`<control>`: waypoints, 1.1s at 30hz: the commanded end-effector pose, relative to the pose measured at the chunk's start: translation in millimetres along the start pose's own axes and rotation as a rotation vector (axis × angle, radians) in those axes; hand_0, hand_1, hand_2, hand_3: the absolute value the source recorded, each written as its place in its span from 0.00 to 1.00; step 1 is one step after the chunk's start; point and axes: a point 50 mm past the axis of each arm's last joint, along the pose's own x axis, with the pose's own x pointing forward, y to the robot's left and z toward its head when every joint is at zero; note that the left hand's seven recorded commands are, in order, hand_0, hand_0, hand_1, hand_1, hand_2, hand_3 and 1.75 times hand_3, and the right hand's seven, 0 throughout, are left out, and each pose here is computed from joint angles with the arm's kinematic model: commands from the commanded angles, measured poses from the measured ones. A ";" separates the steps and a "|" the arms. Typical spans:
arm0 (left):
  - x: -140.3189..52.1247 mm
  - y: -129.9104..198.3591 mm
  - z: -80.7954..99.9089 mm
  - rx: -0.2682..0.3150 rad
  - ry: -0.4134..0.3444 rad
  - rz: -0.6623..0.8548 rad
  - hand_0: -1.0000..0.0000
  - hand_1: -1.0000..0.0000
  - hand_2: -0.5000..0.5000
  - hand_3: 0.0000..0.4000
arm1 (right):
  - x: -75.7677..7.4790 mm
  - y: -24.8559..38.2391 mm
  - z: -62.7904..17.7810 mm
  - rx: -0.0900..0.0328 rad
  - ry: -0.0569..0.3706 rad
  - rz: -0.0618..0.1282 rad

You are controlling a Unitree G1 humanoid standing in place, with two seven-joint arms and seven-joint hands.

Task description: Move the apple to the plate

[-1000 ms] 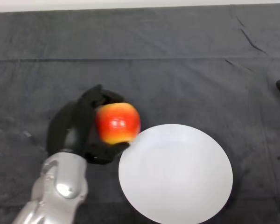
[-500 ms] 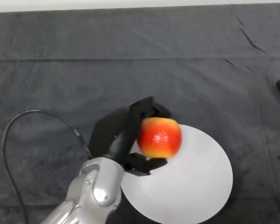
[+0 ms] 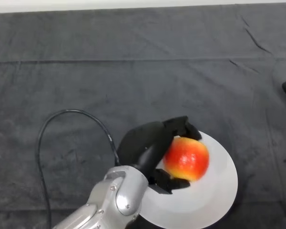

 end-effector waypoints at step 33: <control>8.3 20.5 -8.2 0.222 0.014 -0.067 1.00 1.00 0.50 0.00 | -12.0 -1.7 19.0 -0.024 -0.046 -0.012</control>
